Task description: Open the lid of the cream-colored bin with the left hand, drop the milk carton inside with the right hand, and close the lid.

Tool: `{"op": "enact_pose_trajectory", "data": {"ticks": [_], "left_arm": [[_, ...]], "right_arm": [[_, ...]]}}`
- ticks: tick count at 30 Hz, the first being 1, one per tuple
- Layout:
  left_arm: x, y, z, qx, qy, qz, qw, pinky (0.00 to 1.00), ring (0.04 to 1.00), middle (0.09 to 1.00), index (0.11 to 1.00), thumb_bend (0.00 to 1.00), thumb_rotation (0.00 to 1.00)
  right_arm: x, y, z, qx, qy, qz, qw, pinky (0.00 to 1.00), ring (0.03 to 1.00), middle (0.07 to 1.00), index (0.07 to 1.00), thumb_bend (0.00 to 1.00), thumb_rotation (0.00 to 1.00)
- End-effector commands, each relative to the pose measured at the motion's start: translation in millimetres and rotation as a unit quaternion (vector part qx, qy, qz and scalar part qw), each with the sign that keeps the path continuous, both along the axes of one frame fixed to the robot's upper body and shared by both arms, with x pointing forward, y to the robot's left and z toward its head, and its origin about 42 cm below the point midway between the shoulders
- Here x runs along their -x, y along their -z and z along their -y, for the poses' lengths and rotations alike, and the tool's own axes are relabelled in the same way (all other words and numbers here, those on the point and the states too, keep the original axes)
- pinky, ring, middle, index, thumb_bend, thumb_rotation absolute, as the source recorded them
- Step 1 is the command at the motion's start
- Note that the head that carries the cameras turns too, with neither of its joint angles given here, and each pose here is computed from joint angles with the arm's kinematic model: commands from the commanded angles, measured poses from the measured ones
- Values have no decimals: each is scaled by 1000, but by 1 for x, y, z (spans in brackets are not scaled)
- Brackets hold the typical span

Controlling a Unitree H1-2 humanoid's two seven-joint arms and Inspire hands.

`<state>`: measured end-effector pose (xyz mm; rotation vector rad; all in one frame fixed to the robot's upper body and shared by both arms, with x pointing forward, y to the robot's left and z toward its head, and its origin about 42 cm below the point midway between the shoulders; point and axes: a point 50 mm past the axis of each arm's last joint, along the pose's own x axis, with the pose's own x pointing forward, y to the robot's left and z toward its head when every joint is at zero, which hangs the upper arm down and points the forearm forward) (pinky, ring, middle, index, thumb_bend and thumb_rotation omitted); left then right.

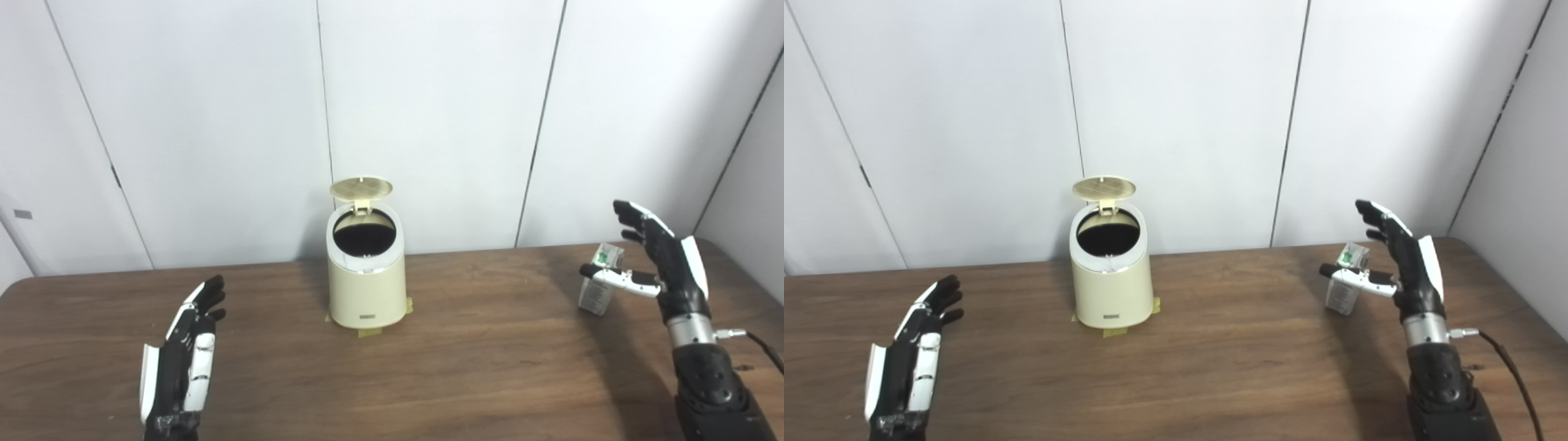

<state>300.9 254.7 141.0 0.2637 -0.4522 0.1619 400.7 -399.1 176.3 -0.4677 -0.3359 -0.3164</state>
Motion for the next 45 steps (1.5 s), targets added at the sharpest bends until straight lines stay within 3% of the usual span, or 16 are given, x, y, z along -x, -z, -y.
{"op": "enact_pose_trajectory", "data": {"ticks": [1, 9, 18, 27, 39, 45], "left_arm": [[9, 15, -5, -17, -6, -15, 1000, 777, 847, 863, 848, 380, 938], [11, 15, -7, -20, -7, -15, 1000, 785, 848, 864, 851, 367, 944], [11, 16, -8, -25, -4, -16, 1000, 782, 847, 864, 851, 349, 949], [12, 13, -6, -44, 10, -3, 999, 790, 855, 862, 840, 356, 861], [14, 14, -6, -39, 10, -14, 999, 795, 861, 868, 848, 340, 879], [13, 15, -6, -41, 13, -14, 999, 787, 857, 867, 848, 342, 885]], "right_arm": [[-11, -32, 4, 14, 0, 48, 999, 790, 833, 819, 789, 917, 229], [-13, -32, 11, 44, 16, 16, 999, 839, 864, 831, 785, 934, 245], [-21, -8, 23, 4, 14, -7, 1000, 706, 757, 811, 806, 968, 280], [-25, -2, 22, -24, 6, -29, 999, 676, 735, 770, 763, 954, 278], [-29, 9, 24, -35, 2, -40, 999, 650, 722, 761, 762, 964, 310], [-32, 8, 22, -27, 7, -47, 998, 647, 722, 759, 762, 922, 324]]}}
